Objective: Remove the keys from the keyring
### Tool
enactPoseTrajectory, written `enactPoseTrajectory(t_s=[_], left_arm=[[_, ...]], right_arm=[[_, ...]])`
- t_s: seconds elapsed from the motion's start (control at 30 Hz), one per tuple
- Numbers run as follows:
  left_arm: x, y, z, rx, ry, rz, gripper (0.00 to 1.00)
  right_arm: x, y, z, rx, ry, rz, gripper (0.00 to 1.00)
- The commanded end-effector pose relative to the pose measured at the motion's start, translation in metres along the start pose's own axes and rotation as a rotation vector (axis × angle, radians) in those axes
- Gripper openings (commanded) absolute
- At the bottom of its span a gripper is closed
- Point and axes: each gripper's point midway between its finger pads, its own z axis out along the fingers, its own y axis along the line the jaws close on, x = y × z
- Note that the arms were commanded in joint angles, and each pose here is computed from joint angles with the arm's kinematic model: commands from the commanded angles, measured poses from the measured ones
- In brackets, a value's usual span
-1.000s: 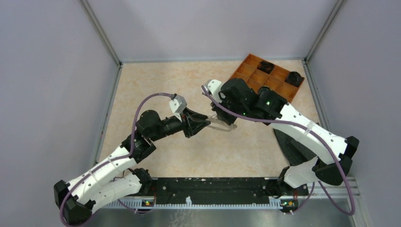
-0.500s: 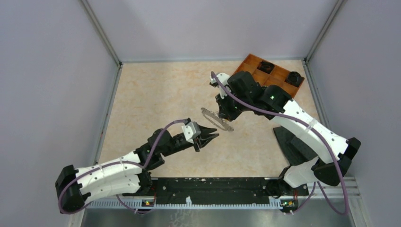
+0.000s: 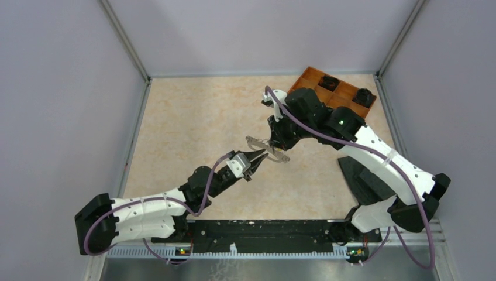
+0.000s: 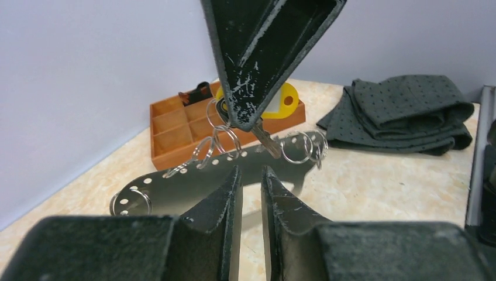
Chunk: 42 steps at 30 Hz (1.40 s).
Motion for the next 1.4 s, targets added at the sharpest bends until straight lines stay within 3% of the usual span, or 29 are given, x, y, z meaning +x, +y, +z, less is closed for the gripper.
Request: enactPoseTrajectory(t_s=[0.0,1.37], left_arm=[[-0.026,0.008,0.002,-0.043,-0.126,0.022,0.23],[-0.034,0.013,0.014,-0.101,-0.180,0.030,0.24]], right_arm=[[-0.016,0.006,-0.013,-0.025,-0.089,0.007,0.00],[-0.014,0.012,-0.014,-0.054,-0.091,0.028,0.00]])
